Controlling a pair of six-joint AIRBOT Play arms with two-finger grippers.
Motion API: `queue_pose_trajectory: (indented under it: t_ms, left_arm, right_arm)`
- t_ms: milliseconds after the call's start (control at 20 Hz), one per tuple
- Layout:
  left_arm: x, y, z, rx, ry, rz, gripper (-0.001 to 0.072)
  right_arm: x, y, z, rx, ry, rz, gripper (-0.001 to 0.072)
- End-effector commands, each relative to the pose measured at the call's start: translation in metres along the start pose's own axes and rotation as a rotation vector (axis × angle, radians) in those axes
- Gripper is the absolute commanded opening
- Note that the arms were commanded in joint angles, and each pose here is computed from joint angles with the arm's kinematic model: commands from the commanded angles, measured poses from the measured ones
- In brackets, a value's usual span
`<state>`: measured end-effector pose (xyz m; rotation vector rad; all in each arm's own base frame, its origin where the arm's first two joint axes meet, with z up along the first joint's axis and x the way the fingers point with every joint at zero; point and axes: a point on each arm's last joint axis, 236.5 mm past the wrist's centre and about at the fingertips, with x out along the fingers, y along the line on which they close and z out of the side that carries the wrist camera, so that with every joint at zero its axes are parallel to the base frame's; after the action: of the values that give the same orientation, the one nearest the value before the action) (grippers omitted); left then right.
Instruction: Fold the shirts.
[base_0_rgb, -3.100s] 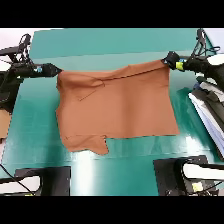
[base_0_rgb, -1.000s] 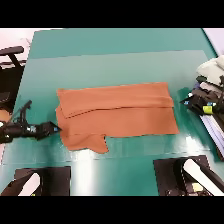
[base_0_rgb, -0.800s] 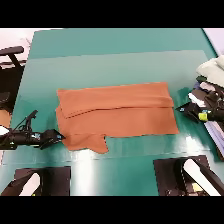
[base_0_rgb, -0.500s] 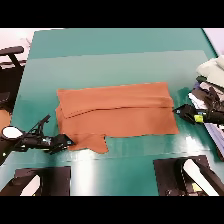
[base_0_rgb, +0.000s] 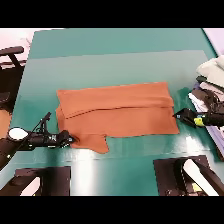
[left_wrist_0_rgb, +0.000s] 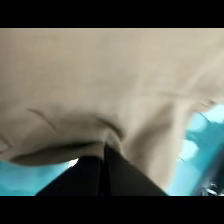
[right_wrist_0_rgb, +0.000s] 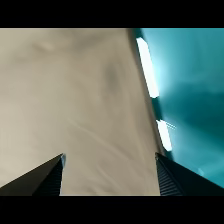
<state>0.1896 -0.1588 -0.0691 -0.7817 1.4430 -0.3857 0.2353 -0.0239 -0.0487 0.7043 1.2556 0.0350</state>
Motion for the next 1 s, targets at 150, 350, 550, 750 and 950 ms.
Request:
queue_pose_trajectory:
  t_ms: [150, 350, 550, 750, 950]
  left_arm:
    - [-0.013, -0.028, 0.011, 0.096, -0.009, -0.046, 0.0025]
    - [-0.022, -0.039, 0.023, 0.129, -0.04, -0.053, 0.0025]
    - [-0.021, -0.039, 0.02, 0.13, -0.029, -0.053, 0.0025]
    - [-0.021, -0.04, 0.018, 0.128, -0.021, -0.058, 0.0025]
    - [-0.022, -0.042, 0.014, 0.128, -0.002, -0.067, 0.0023]
  right_arm:
    - [0.003, -0.035, -0.019, 0.075, 0.094, -0.111, 0.059]
    - [0.016, -0.046, -0.022, 0.151, 0.144, -0.095, 0.0588]
    - [0.029, -0.039, -0.026, 0.202, 0.191, -0.032, 0.0424]
    - [0.037, -0.018, -0.022, 0.251, 0.199, 0.079, 0.0308]
    - [0.033, -0.013, -0.021, 0.244, 0.188, 0.089, 0.0025]
